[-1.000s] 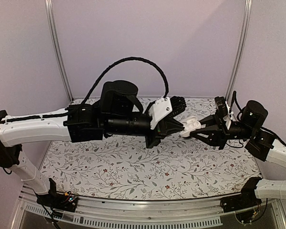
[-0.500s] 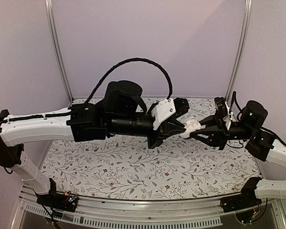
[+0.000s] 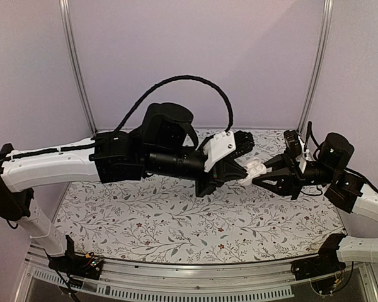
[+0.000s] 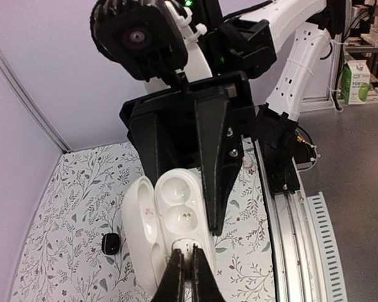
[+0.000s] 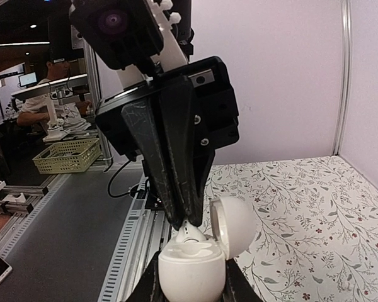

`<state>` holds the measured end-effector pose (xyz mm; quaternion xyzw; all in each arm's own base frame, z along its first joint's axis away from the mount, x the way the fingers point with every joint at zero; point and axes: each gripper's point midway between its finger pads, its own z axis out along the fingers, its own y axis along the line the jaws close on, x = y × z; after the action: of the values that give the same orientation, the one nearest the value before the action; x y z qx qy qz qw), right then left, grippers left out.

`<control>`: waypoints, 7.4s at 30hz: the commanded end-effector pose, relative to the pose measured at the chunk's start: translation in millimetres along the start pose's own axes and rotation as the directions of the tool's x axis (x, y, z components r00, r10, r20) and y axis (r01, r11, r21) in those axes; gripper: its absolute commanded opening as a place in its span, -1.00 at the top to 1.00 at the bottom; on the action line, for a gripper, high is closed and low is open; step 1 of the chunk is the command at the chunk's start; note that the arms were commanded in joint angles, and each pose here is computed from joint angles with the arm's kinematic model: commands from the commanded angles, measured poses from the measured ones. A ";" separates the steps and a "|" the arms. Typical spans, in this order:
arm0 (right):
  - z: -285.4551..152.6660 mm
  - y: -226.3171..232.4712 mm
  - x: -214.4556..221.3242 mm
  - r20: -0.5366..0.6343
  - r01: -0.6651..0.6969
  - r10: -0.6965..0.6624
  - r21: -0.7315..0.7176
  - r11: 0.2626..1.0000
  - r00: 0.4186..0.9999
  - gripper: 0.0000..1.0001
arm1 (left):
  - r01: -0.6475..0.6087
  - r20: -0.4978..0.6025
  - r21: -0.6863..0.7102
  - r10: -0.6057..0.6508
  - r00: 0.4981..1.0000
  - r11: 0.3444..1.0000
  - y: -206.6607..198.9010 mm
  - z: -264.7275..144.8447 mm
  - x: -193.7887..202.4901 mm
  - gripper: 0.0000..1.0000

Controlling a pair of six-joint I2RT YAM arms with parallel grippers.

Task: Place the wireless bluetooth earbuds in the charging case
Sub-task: Adjust the left earbud in the left side groove of the charging case, then pick up the right earbud from the center of the board, then insert the right earbud into the right side groove of the charging case.

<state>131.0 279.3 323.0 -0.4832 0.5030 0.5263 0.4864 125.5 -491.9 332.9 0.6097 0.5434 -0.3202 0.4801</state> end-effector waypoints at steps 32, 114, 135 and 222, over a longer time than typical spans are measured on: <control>-9.9 -46.1 1.9 0.059 -0.095 0.082 0.283 0.955 0.995 1.00 | 0.264 -0.205 -0.405 -0.368 0.907 0.875 153.2 -47.8 146.2 0.31; -16.1 -59.7 19.3 0.018 -0.115 0.116 0.354 0.928 0.993 1.00 | 0.520 -0.494 -0.285 -0.588 0.640 0.805 194.5 92.6 366.7 0.57; -18.0 -61.7 20.5 0.015 -0.112 0.115 0.371 0.922 0.993 1.00 | 0.471 -0.504 -0.313 -0.564 0.654 0.825 202.4 87.6 357.1 1.00; 7.2 7.4 -14.9 -0.031 0.068 -0.069 -0.036 0.997 0.997 1.00 | 0.116 -0.061 0.102 -0.110 0.992 0.988 -2.7 25.7 19.0 1.00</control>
<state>130.3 287.7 308.8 -0.5101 0.5243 0.5104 0.4521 128.9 -504.8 333.1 0.5996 0.5489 -0.3748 0.4458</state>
